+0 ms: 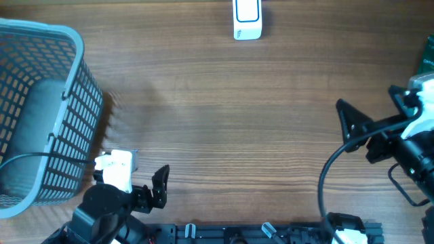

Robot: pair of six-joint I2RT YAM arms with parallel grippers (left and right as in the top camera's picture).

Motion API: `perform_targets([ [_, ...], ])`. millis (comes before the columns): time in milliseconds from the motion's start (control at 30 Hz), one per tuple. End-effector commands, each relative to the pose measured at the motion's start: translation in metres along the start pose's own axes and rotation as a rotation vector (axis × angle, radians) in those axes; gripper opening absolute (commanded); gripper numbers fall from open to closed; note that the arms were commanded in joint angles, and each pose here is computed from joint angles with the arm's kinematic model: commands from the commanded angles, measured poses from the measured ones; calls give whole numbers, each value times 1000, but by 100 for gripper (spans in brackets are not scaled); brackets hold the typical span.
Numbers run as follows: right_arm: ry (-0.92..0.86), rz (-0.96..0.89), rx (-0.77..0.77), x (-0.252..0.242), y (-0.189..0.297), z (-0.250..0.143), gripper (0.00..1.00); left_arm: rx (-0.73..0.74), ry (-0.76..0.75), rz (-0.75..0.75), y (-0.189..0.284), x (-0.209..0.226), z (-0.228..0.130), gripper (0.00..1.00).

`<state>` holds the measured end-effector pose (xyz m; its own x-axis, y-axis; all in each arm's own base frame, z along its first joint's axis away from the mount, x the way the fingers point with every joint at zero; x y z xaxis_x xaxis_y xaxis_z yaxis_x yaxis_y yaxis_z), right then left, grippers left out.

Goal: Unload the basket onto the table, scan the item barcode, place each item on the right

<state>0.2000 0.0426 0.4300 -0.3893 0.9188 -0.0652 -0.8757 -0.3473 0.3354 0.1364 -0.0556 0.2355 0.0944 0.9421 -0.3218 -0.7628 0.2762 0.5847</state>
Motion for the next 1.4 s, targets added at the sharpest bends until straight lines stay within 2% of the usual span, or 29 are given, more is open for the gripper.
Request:
perform_targets([
  [0,133,92,-68,18,3,1,100,-15,5,-3,2,0,3,100],
  [133,220,52,-209,34,22,-6,100,-15,5,-3,2,0,3,100],
  [267,201,-24,-424,39,30,-30,100,-15,5,-3,2,0,3,100],
  [467,137,-40,-657,33,-4,-81,100,-15,5,-3,2,0,3,100],
  [667,95,-121,-768,16,-33,-124,100,-15,5,-3,2,0,3,100],
  [800,69,-182,-758,5,-52,-151,100,-15,5,-3,2,0,3,100],
  [933,124,-213,-703,3,-59,-159,100,-15,5,-3,2,0,3,100],
  [1100,63,-185,-455,0,-91,-207,100,-15,5,-3,2,0,3,100],
  [1200,26,-202,-358,-4,-99,-228,100,-15,5,-3,2,0,3,100],
  [1367,68,-228,-330,-7,-100,-233,100,-15,5,-3,2,0,3,100],
])
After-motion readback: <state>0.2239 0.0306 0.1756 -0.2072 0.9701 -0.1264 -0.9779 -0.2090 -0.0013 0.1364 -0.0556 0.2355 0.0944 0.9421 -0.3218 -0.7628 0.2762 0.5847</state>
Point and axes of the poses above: each gripper's point midway between its finger pads, its own y axis back along the fingers, its own x axis along the line the jaws close on, z = x × y, the point moved 2 cm from there along y, back along the fingers, and after that the axes turned 8 degrees about y, right-handed, at the moved point
